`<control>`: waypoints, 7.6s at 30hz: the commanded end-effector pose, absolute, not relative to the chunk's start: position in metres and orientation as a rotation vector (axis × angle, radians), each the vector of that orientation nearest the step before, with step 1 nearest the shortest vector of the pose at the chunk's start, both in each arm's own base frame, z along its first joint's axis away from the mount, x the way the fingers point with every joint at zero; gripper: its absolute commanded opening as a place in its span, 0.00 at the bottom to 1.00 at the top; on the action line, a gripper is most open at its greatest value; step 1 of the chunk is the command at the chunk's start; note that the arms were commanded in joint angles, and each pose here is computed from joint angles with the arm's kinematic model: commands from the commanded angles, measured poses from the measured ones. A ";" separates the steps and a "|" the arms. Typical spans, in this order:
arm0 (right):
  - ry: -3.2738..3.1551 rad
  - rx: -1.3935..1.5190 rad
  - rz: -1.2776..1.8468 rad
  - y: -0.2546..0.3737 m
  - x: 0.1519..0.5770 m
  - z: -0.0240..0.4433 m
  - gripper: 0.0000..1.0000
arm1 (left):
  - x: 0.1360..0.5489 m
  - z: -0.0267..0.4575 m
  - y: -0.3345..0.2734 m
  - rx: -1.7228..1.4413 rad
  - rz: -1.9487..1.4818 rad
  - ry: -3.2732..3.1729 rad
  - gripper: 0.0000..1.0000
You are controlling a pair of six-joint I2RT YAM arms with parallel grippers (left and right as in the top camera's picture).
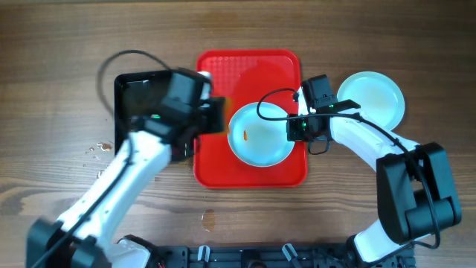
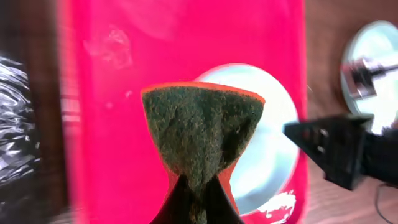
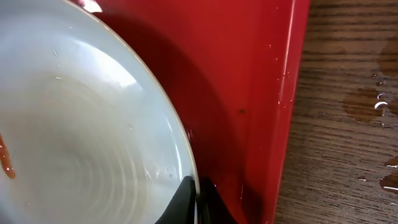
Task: Clean dirty plates on tray and stack at the side
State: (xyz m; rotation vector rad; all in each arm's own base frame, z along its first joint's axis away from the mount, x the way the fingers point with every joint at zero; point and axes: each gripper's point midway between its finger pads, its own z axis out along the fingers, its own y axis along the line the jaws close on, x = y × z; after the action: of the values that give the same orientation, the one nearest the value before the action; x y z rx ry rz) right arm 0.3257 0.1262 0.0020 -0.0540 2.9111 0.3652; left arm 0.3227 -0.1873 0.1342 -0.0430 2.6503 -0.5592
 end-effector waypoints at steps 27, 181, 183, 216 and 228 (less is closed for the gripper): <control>2.998 -0.001 0.338 0.120 0.304 -0.011 0.04 | 0.322 0.006 -0.175 -0.019 0.163 2.759 0.04; 2.417 0.824 0.604 -0.073 0.353 0.115 0.36 | 0.318 0.041 -0.013 -0.549 0.147 2.746 1.00; 2.402 0.693 0.709 -0.050 0.353 0.134 0.36 | 0.318 0.041 -0.013 -0.549 0.147 2.747 1.00; 2.022 -0.328 0.764 0.144 0.212 0.313 1.00 | 0.318 0.041 -0.013 -0.549 0.147 2.746 1.00; 1.795 -0.422 0.369 0.091 0.183 0.326 1.00 | 0.318 0.041 -0.013 -0.549 0.147 2.746 1.00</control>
State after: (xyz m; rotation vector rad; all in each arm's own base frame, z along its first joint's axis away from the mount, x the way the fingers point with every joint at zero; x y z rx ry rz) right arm 0.1787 0.1123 0.3370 -0.4299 1.8254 0.5408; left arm 0.3173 -0.0136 0.0401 -0.5504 2.7497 0.1483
